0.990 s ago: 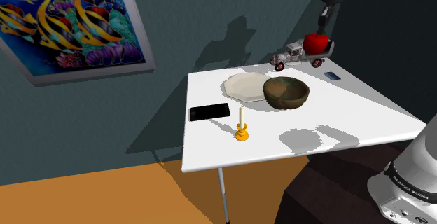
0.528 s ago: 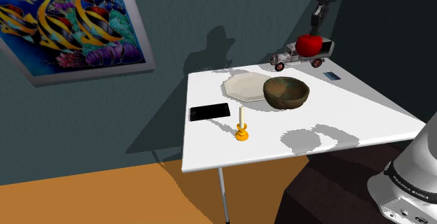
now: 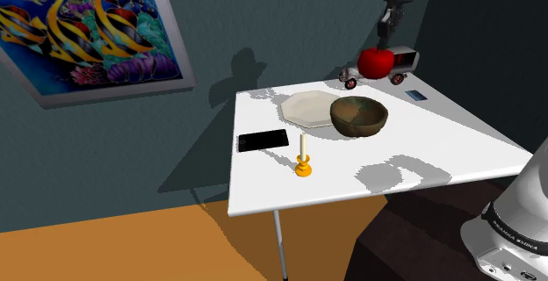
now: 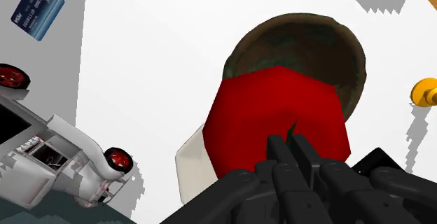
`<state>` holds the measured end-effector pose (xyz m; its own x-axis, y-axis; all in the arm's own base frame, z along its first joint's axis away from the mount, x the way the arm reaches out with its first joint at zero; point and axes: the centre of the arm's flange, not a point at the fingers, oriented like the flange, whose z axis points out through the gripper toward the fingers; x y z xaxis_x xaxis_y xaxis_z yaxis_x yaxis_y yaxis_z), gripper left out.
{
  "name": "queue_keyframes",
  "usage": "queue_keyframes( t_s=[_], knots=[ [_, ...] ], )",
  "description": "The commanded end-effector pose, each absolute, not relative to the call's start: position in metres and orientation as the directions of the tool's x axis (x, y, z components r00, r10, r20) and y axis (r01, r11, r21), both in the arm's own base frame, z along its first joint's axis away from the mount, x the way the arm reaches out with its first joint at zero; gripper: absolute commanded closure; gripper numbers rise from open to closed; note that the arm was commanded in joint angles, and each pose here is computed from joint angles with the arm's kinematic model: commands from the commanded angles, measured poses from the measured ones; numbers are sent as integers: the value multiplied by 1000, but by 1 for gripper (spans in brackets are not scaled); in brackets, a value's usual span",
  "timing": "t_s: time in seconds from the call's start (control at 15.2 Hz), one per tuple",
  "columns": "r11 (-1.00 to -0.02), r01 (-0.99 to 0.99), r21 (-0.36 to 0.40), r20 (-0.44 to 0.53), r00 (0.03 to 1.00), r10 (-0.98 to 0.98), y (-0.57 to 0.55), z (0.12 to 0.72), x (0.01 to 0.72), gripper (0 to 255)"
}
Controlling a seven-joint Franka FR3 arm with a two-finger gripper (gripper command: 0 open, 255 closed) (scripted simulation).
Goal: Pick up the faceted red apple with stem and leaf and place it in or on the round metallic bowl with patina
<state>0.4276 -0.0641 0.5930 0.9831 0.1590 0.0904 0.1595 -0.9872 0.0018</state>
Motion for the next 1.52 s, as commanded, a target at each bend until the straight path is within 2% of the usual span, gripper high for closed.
queue_keyframes(
  t_s=[0.0,0.13,1.45],
  knots=[
    [-987,158,1,91,983,158,-36,599,429,255],
    [-987,158,1,91,983,158,-7,604,426,255],
    [-987,158,1,91,983,158,-7,499,426,255]
  ],
)
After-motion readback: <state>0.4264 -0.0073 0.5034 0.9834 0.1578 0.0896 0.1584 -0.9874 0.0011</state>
